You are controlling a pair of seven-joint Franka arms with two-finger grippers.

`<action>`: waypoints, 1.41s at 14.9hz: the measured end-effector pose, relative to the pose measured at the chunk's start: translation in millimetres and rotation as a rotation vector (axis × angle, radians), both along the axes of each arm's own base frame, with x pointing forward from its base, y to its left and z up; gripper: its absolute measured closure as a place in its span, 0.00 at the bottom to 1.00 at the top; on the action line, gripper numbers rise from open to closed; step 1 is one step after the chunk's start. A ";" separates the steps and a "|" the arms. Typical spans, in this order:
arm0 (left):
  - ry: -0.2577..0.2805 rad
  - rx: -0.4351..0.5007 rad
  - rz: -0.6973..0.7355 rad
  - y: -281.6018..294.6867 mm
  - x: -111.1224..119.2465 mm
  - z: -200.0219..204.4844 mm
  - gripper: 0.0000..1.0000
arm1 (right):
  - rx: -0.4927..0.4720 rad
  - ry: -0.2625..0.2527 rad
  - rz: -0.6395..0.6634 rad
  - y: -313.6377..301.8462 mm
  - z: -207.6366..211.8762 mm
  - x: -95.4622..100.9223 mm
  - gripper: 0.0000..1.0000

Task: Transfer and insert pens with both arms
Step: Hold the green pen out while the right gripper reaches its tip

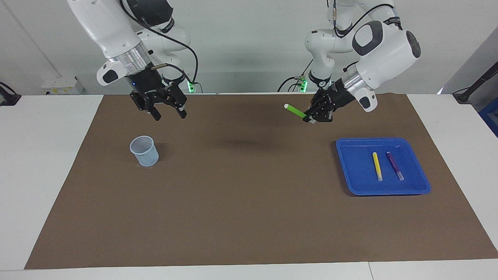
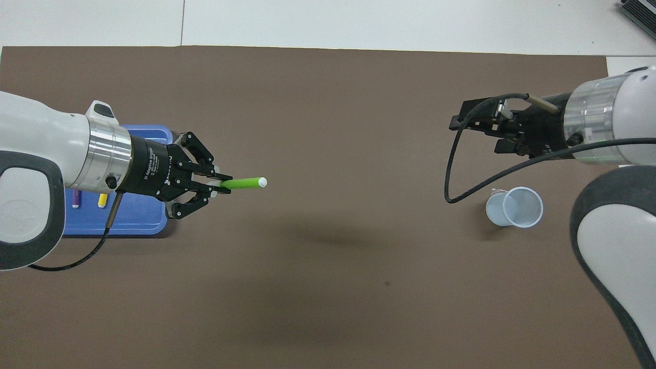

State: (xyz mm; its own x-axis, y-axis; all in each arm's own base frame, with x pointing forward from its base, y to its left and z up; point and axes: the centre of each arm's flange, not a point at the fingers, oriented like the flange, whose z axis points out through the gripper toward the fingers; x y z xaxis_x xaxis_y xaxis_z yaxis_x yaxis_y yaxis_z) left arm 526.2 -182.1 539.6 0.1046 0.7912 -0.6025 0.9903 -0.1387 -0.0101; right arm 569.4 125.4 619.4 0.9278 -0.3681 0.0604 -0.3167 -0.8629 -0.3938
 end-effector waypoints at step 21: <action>0.085 -0.102 -0.015 -47.8 -33.0 -4.0 0.83 | 0.097 0.051 0.191 222.5 -11.6 -114.8 0.10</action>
